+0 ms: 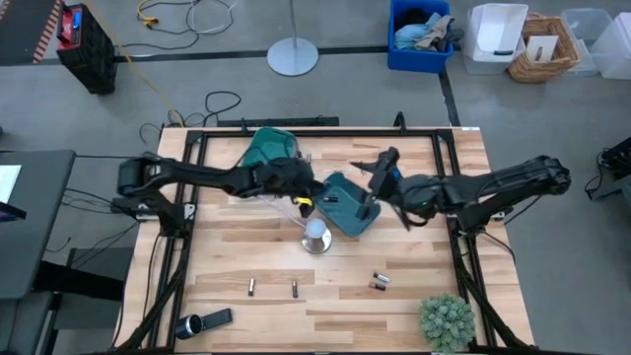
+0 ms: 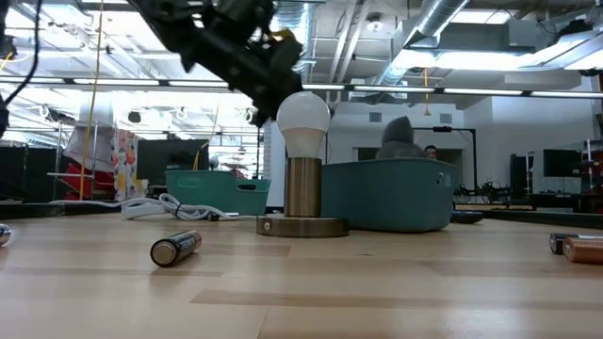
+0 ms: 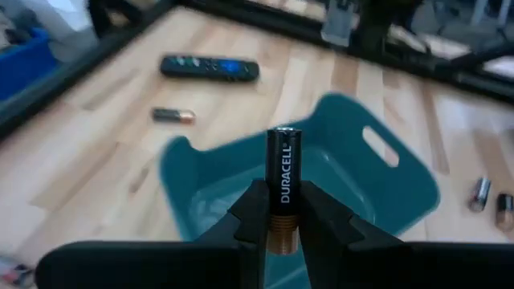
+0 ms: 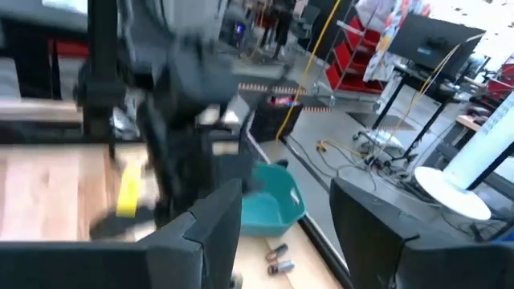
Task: Sort batteries
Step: Put the black battery into the blue bin
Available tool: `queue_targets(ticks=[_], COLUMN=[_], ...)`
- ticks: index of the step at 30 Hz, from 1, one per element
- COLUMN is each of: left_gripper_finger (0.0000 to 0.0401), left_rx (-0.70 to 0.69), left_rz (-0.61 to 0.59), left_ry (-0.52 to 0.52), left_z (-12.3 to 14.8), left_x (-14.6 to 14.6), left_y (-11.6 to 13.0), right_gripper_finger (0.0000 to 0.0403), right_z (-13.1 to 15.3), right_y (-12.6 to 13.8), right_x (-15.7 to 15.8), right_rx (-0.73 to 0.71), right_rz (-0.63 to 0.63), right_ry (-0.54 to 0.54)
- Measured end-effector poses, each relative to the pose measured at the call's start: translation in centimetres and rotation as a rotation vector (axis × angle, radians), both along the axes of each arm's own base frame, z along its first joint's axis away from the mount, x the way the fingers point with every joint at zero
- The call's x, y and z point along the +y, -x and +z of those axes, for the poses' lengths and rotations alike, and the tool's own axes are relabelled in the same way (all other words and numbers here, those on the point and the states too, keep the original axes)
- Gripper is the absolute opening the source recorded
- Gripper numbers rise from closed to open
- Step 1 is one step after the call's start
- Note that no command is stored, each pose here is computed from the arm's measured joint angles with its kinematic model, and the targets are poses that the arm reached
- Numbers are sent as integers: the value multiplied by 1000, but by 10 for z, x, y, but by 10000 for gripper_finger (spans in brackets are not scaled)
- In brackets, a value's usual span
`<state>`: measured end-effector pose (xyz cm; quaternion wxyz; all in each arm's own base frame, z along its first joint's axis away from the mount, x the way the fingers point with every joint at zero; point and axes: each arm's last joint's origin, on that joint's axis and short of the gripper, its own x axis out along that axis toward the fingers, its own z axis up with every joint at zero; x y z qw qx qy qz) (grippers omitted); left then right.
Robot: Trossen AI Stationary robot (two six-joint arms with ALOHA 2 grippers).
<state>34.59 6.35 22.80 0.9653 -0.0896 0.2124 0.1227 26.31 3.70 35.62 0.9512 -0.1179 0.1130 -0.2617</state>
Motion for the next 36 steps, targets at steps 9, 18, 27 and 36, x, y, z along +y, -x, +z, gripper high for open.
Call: queue_targets(ticks=[9, 18, 27, 36], left_gripper_finger=[50, 127, 163, 151], left_rx=[47, 23, -44, -156], left_rz=[-65, -61, -83, -24], left_ry=[16, 6, -64, -183], left_z=[-23, -19, 9, 65], left_x=[5, 7, 6, -2], left_y=[-33, -34, -24, 36], right_gripper_finger=[209, 209, 209, 209], right_z=[15, 3, -5, -51], right_y=[28, 28, 29, 14], right_x=[4, -6, -30, -93], right_rx=[-52, -5, 9, 187], right_rz=[-14, -88, -212, -423], right_ry=[-38, -125, -202, -465])
